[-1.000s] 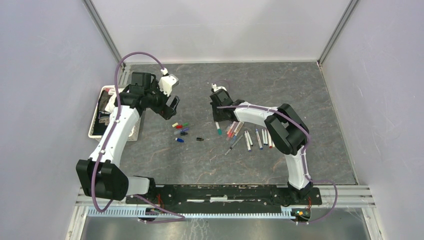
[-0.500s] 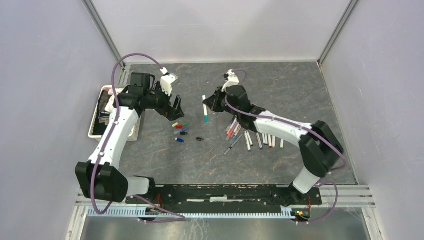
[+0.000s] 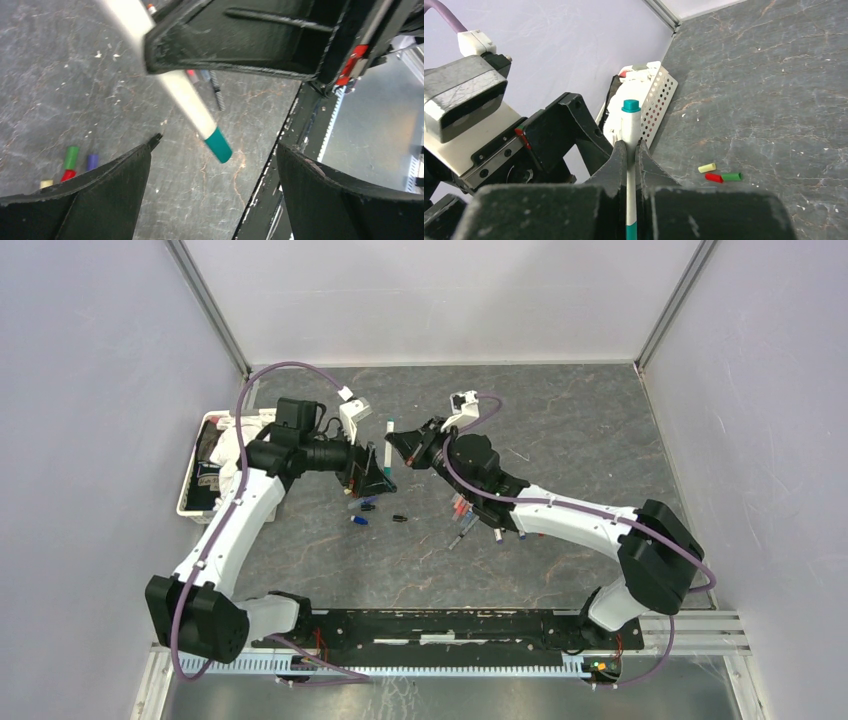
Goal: Open the pen caps
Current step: Pick up the pen from the center of the board.
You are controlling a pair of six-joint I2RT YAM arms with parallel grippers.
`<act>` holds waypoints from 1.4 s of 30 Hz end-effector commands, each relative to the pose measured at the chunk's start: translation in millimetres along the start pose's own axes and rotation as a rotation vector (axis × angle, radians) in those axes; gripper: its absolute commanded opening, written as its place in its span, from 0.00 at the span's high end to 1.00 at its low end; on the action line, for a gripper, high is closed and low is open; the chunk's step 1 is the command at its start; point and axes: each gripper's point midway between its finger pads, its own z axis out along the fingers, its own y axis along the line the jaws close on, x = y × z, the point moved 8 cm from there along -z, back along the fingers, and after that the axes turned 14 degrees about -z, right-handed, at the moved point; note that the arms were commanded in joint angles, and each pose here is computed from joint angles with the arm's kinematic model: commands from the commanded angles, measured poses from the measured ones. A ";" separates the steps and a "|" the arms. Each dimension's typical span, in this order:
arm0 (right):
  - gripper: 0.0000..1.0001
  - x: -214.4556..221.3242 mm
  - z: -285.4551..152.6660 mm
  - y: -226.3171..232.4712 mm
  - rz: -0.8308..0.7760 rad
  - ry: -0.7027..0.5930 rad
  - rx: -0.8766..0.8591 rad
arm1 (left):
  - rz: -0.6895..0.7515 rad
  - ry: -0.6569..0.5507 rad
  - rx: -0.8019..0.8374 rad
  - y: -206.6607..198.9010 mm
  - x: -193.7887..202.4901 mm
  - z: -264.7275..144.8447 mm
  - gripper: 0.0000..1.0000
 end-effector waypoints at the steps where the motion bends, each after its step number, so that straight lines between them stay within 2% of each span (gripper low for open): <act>1: 1.00 -32.9 0.3 25.4 0.067 -0.135 -0.042 | 0.019 -0.037 0.083 -18.3 -8.9 -2.0 0.02; 5: 1.00 -28.1 -2.6 29.3 0.076 -0.143 -0.041 | 0.018 -0.022 0.082 -13.5 -6.7 2.1 0.16; 7: 1.00 -25.6 -3.9 31.3 0.079 -0.146 -0.042 | 0.013 -0.012 0.082 -10.4 -5.4 4.9 0.26; 13: 1.00 -17.8 -8.2 29.7 0.072 -0.143 -0.028 | 0.016 0.002 0.066 -5.1 -3.5 7.5 0.71; 15: 1.00 -15.3 -11.5 26.0 0.061 -0.139 -0.016 | 0.038 0.004 0.044 -3.8 -4.6 5.9 0.93; 16: 1.00 -13.9 -13.6 24.2 0.054 -0.135 -0.010 | 0.053 0.008 0.022 -1.9 -4.7 4.9 0.97; 22: 0.78 -18.0 -21.4 13.2 -0.037 -0.046 0.000 | 0.220 0.081 -0.135 15.7 -0.6 -4.8 0.98; 27: 0.66 -28.8 -19.4 -1.2 -0.106 0.150 -0.100 | 0.394 0.215 -0.252 37.4 18.5 -12.3 0.98; 32: 0.55 -36.1 -28.7 -24.8 -0.152 0.308 -0.183 | 0.533 0.319 -0.286 44.1 30.5 -19.1 0.98; 36: 0.51 -34.1 -29.7 -40.2 -0.155 0.429 -0.242 | 0.646 0.381 -0.269 36.6 35.7 -20.9 0.98; 42: 0.48 -6.6 -25.7 -42.4 -0.063 0.640 -0.437 | 0.780 0.462 -0.225 22.4 44.9 -14.9 0.98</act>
